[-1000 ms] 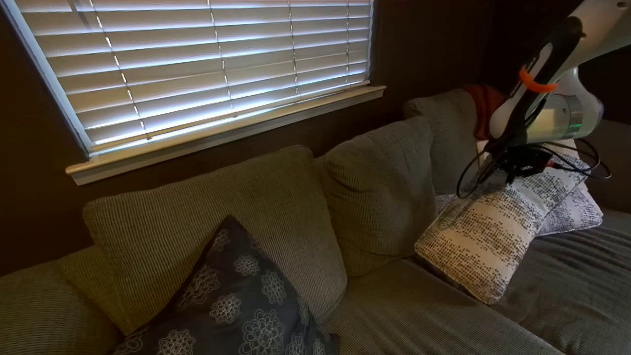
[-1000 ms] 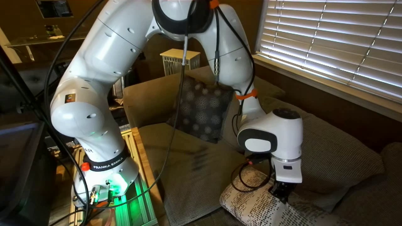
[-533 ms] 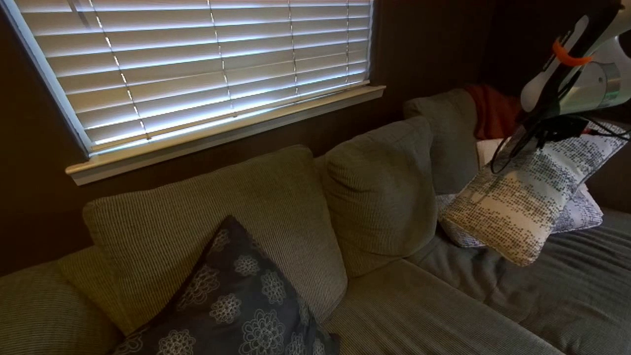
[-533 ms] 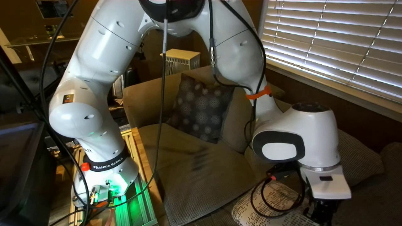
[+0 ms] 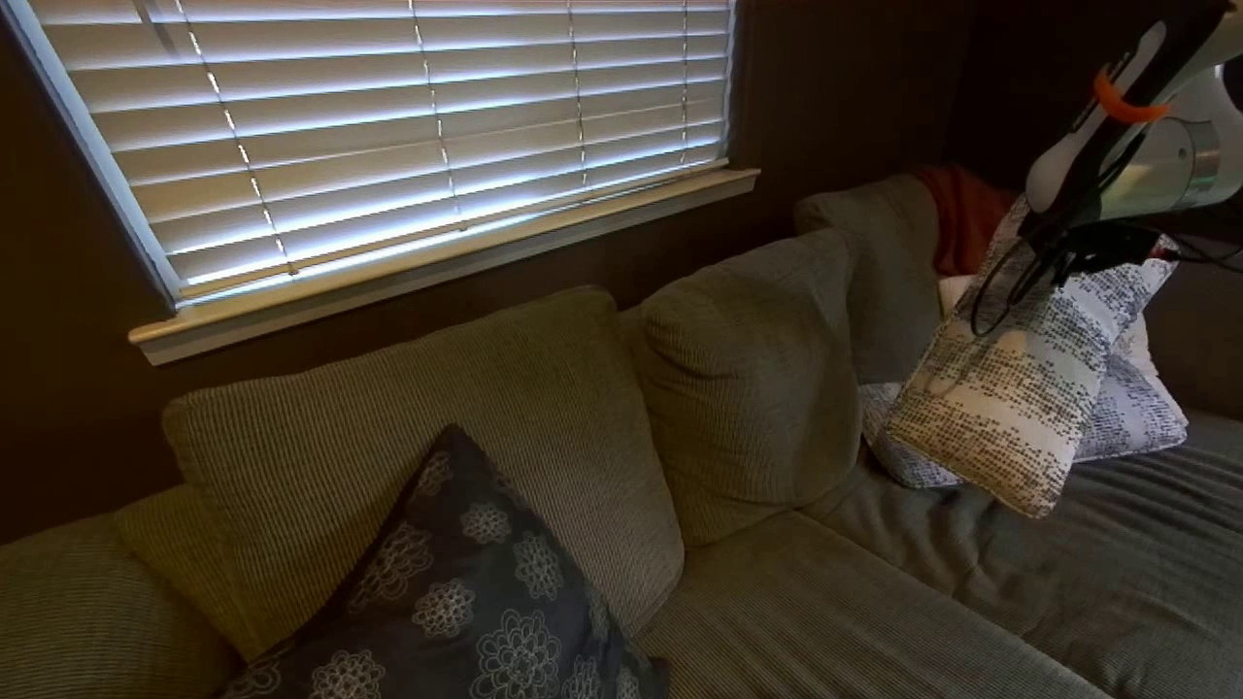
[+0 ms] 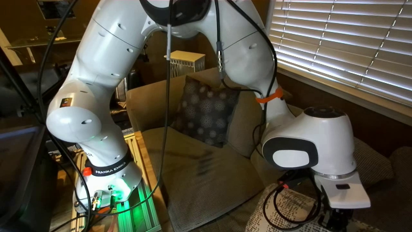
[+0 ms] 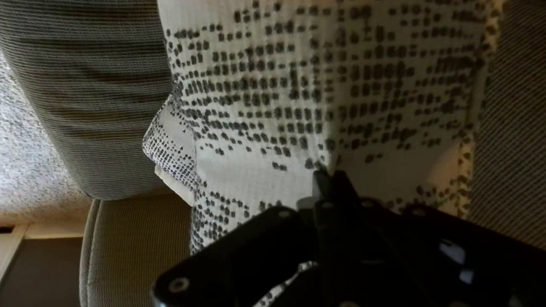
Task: Put the left white pillow on the right white pillow
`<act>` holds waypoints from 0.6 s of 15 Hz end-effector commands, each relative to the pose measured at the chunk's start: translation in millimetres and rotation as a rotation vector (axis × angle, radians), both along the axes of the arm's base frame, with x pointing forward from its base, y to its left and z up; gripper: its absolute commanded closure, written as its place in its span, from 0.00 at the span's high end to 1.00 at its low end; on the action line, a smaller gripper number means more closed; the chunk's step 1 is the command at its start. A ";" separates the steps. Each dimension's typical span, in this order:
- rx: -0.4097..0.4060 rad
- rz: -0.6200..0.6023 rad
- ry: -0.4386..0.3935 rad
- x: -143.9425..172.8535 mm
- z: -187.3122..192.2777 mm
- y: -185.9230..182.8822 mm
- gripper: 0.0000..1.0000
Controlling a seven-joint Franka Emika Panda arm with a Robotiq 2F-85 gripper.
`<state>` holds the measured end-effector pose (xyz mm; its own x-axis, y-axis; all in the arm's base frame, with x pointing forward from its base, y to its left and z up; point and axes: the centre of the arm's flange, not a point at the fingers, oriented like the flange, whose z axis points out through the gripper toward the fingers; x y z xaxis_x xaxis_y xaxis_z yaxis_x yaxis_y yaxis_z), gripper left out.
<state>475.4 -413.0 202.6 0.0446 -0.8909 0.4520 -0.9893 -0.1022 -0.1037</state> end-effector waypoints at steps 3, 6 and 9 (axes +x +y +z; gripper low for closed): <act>0.057 -0.012 -0.014 10.5 -8.8 -6.7 0.01; 0.062 -0.004 -0.046 28.8 -9.4 -24.0 0.01; 0.039 0.016 -0.084 47.6 0.6 -43.8 0.01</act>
<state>493.6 -425.4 183.9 0.0283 -0.9191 0.3930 -0.9872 -0.0874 -0.1332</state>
